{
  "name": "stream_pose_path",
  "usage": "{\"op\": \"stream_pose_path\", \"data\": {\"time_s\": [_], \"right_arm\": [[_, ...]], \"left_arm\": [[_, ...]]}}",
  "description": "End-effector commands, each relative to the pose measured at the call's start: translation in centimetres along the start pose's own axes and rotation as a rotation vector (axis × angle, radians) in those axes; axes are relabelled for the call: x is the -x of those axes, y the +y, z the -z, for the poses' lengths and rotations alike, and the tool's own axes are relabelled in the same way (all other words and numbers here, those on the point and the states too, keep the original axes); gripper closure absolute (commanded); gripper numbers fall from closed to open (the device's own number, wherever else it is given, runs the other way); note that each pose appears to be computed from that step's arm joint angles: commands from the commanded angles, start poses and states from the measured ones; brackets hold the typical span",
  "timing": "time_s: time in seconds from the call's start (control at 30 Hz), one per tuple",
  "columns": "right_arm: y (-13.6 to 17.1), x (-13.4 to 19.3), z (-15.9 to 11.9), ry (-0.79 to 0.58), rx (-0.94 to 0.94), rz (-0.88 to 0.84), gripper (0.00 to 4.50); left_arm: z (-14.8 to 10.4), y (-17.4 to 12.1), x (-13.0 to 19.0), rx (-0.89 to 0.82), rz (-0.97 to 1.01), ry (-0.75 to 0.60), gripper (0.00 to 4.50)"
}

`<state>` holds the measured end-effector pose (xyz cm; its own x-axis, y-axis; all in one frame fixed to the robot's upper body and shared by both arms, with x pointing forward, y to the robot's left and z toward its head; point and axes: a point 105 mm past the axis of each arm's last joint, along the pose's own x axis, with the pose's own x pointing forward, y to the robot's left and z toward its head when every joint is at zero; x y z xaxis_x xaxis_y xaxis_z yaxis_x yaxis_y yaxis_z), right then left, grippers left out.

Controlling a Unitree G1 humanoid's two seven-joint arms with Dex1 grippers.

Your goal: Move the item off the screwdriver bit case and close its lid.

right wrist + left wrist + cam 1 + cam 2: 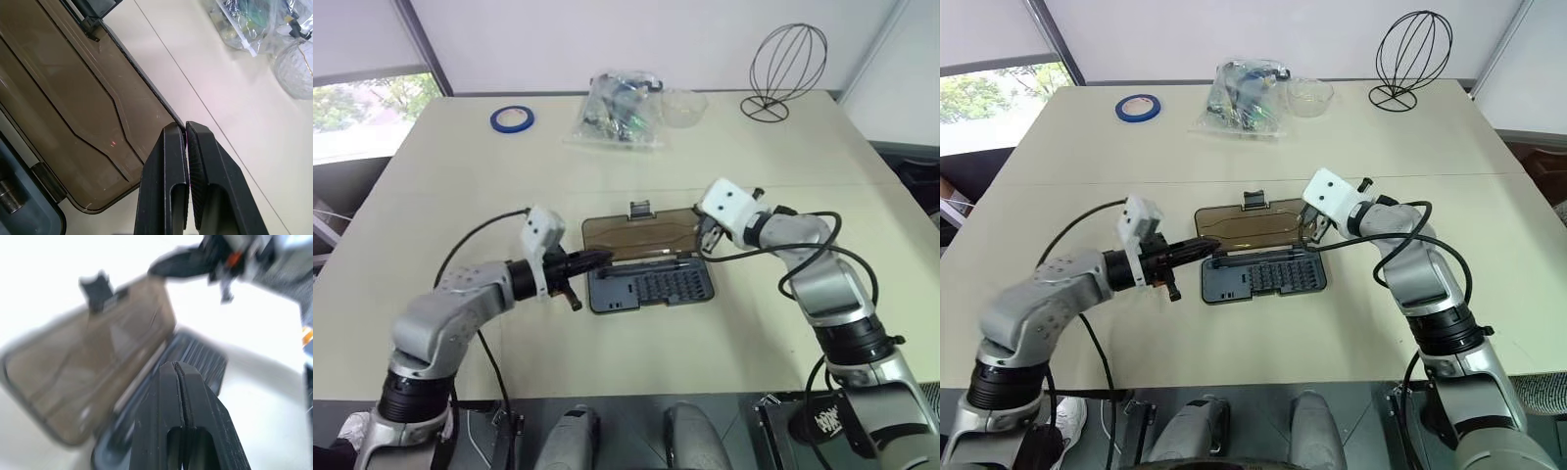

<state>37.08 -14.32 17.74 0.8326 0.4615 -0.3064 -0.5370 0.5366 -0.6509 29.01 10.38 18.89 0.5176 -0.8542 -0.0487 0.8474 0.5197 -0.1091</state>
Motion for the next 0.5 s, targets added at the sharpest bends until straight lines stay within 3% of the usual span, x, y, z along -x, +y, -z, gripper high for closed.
{"op": "stream_pose_path", "data": {"time_s": [0.03, 0.13, 0.23, 0.5], "right_arm": [[-0.8, 0.7, -1.5, -0.058, 0.019, 0.027, 4.45], [-0.7, 0.7, -1.6, -0.060, 0.014, 0.022, 4.45], [-0.6, 0.7, -1.6, -0.064, 0.016, 0.017, 4.45], [-0.6, 0.6, -2.0, -0.076, 0.010, 0.019, 4.45]], "left_arm": [[-3.7, 2.9, 1.2, -0.014, -0.175, -0.139, 4.50], [-4.5, 6.7, 2.6, 0.025, -0.357, -0.194, 4.50], [-3.5, 9.5, 3.6, 0.032, -0.467, -0.174, 4.50], [1.2, 10.8, 2.0, 0.021, -0.391, -0.013, 4.50]]}}
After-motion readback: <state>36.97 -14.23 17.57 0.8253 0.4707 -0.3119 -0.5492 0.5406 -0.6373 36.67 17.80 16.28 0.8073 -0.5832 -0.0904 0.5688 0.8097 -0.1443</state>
